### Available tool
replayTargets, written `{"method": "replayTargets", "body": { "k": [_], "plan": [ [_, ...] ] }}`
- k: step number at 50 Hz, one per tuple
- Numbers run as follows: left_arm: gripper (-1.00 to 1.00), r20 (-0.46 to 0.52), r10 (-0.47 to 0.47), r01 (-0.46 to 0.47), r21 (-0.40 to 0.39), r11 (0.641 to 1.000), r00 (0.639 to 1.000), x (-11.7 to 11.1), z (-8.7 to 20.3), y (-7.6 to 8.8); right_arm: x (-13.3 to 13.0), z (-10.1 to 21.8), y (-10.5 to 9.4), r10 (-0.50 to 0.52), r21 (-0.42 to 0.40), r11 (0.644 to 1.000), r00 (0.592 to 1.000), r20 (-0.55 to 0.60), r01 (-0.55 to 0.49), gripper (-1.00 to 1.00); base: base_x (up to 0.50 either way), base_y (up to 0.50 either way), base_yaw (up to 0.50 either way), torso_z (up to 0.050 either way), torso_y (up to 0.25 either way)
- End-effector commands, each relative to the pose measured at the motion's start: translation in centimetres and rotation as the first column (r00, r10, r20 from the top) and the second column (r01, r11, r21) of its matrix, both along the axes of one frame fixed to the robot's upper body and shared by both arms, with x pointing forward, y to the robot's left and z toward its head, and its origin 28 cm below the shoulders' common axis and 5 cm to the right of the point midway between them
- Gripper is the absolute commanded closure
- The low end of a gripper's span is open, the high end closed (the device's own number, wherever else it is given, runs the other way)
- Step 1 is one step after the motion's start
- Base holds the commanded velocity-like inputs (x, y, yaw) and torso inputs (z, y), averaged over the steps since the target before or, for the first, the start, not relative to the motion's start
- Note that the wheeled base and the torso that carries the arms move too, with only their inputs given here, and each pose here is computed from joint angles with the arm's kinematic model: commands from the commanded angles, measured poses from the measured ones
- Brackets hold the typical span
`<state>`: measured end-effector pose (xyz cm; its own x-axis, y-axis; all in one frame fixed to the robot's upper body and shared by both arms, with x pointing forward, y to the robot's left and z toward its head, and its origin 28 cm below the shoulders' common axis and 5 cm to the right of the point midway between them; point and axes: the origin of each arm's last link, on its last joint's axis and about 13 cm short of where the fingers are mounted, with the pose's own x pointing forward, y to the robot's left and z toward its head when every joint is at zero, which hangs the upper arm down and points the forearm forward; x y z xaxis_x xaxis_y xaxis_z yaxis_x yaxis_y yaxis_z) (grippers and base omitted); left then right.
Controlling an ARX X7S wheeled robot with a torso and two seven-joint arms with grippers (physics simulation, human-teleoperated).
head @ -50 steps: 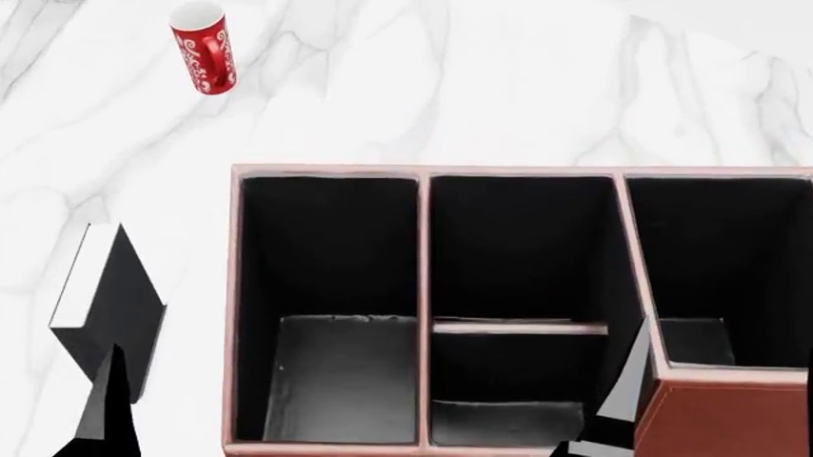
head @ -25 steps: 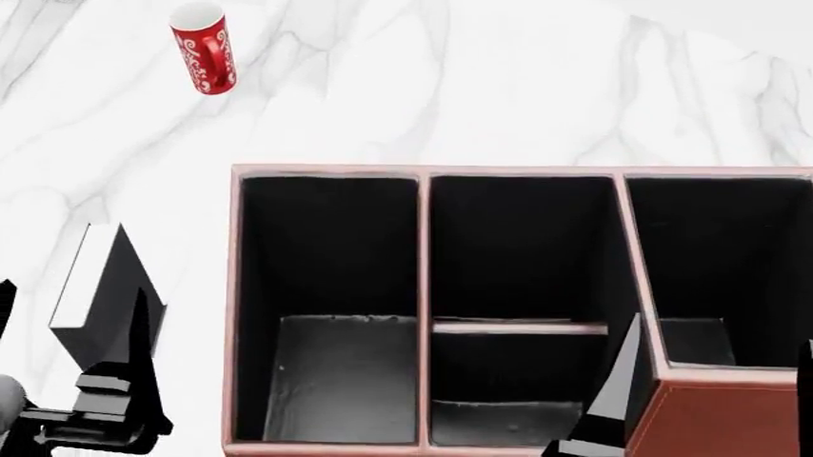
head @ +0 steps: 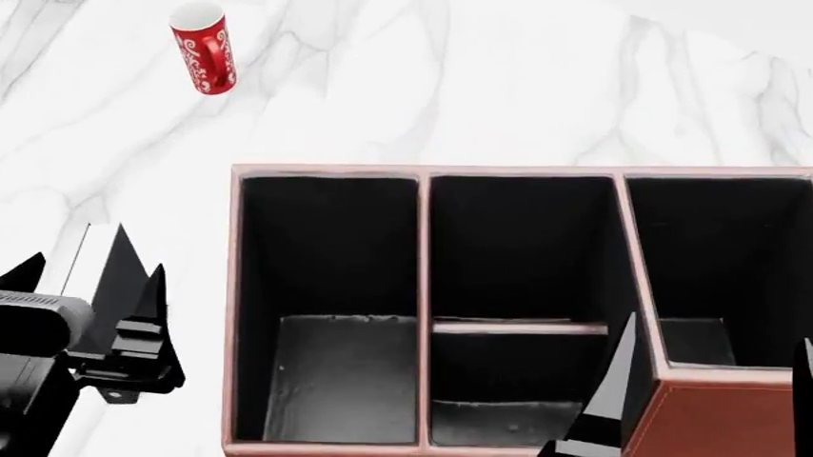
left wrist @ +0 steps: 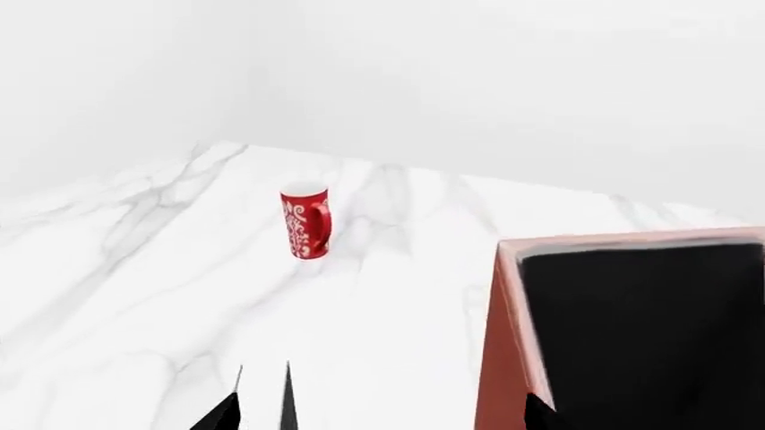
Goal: Pick up the book and place it in the left compartment of the caddy.
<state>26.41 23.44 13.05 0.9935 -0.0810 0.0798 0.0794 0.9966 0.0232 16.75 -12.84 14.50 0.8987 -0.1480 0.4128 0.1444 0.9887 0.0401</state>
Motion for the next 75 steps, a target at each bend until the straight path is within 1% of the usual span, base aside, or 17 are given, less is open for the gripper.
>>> {"method": "replayTargets", "body": {
  "k": [1, 9, 20, 32, 40, 47, 48, 51, 52, 53, 56, 59, 68, 69, 75],
  "plan": [
    [-1.0, -0.059, 0.014, -0.011, 0.039, 0.999, 0.998, 1.7, -0.8, 0.6, 0.0, 0.1, 0.0, 0.001, 0.001, 1.0, 1.0, 0.002, -0.001, -1.0, 0.0, 0.0, 0.0, 0.0, 0.0],
    [-1.0, -0.091, 0.036, -0.035, 0.013, 0.999, 0.995, 2.5, -1.5, 1.3, 0.0, 0.1, 0.1, 0.005, 0.0, 1.0, 1.0, 0.0, -0.005, -1.0, 0.0, 0.0, 0.0, 0.0, 0.0],
    [-1.0, -0.134, 0.073, -0.072, 0.016, 0.997, 0.988, 3.0, -3.2, 2.0, 0.0, 0.0, 0.1, 0.006, -0.001, 1.0, 1.0, -0.001, -0.006, -1.0, 0.0, 0.0, 0.0, 0.0, 0.0],
    [-1.0, -0.159, 0.101, -0.099, 0.017, 0.995, 0.982, 3.6, -4.2, 2.7, 0.0, 0.0, 0.1, 0.007, -0.001, 1.0, 1.0, -0.002, -0.007, -1.0, 0.0, 0.0, 0.0, 0.0, 0.0],
    [-1.0, -0.192, 0.114, -0.114, 0.012, 0.993, 0.975, 4.0, -5.4, 3.2, 0.1, -0.1, 0.2, 0.009, -0.002, 1.0, 1.0, -0.004, -0.009, -1.0, 0.0, 0.0, 0.0, 0.0, 0.0],
    [-1.0, -0.208, 0.121, -0.124, -0.002, 0.992, 0.971, 4.1, -5.8, 3.4, 0.1, -0.1, 0.2, 0.009, -0.003, 1.0, 1.0, -0.005, -0.009, -1.0, 0.0, 0.0, 0.0, 0.0, 0.0],
    [-1.0, -0.214, 0.12, -0.124, -0.007, 0.992, 0.97, 4.1, -6.8, 3.4, 0.1, -0.1, 0.2, 0.009, -0.003, 1.0, 1.0, -0.005, -0.009, -1.0, 0.0, 0.0, 0.0, 0.0, 0.0],
    [-1.0, -0.22, 0.12, -0.126, -0.016, 0.992, 0.968, 4.2, -7.2, 3.4, 0.1, -0.1, 0.2, 0.01, -0.004, 1.0, 1.0, -0.006, -0.01, -1.0, 0.0, 0.0, 0.0, 0.0, 0.0],
    [-1.0, -0.22, 0.12, -0.127, -0.016, 0.992, 0.968, 4.2, -6.7, 3.4, 0.1, -0.1, 0.2, 0.01, -0.004, 1.0, 1.0, -0.006, -0.01, -1.0, 0.0, 0.0, 0.0, 0.0, 0.0],
    [-1.0, -0.226, 0.117, -0.126, -0.026, 0.992, 0.967, 4.2, -6.7, 3.4, 0.1, -0.1, 0.2, 0.011, -0.004, 1.0, 1.0, -0.007, -0.011, -1.0, 0.0, 0.0, 0.0, 0.0, 0.0],
    [-1.0, -0.233, 0.115, -0.125, -0.029, 0.992, 0.966, 4.3, -7.6, 3.3, 0.1, -0.1, 0.2, 0.011, -0.004, 1.0, 1.0, -0.006, -0.011, -1.0, 0.0, 0.0, 0.0, 0.0, 0.0],
    [-1.0, -0.241, 0.112, -0.124, -0.036, 0.992, 0.964, 4.4, -6.9, 3.2, 0.1, -0.1, 0.2, 0.011, -0.004, 1.0, 1.0, -0.006, -0.011, -1.0, 0.0, 0.0, 0.0, 0.0, 0.0],
    [-1.0, -0.253, 0.117, -0.131, -0.038, 0.991, 0.96, 4.5, -7.3, 3.2, 0.1, -0.1, 0.3, 0.013, -0.005, 1.0, 1.0, -0.006, -0.013, -1.0, 0.0, 0.0, 0.0, 0.0, 0.0],
    [1.0, -0.252, 0.121, -0.134, -0.038, 0.99, 0.96, 4.5, -7.3, 3.2, 0.1, -0.1, 0.3, 0.013, -0.005, 1.0, 1.0, -0.007, -0.013, -1.0, 0.0, 0.0, 0.0, 0.0, 0.0],
    [1.0, -0.248, 0.13, -0.143, -0.035, 0.989, 0.96, 4.4, -6.9, 3.2, 0.2, -0.2, 0.3, 0.015, -0.005, 1.0, 1.0, -0.008, -0.015, -1.0, 0.0, 0.0, 0.0, 0.0, 0.0]
  ]
}}
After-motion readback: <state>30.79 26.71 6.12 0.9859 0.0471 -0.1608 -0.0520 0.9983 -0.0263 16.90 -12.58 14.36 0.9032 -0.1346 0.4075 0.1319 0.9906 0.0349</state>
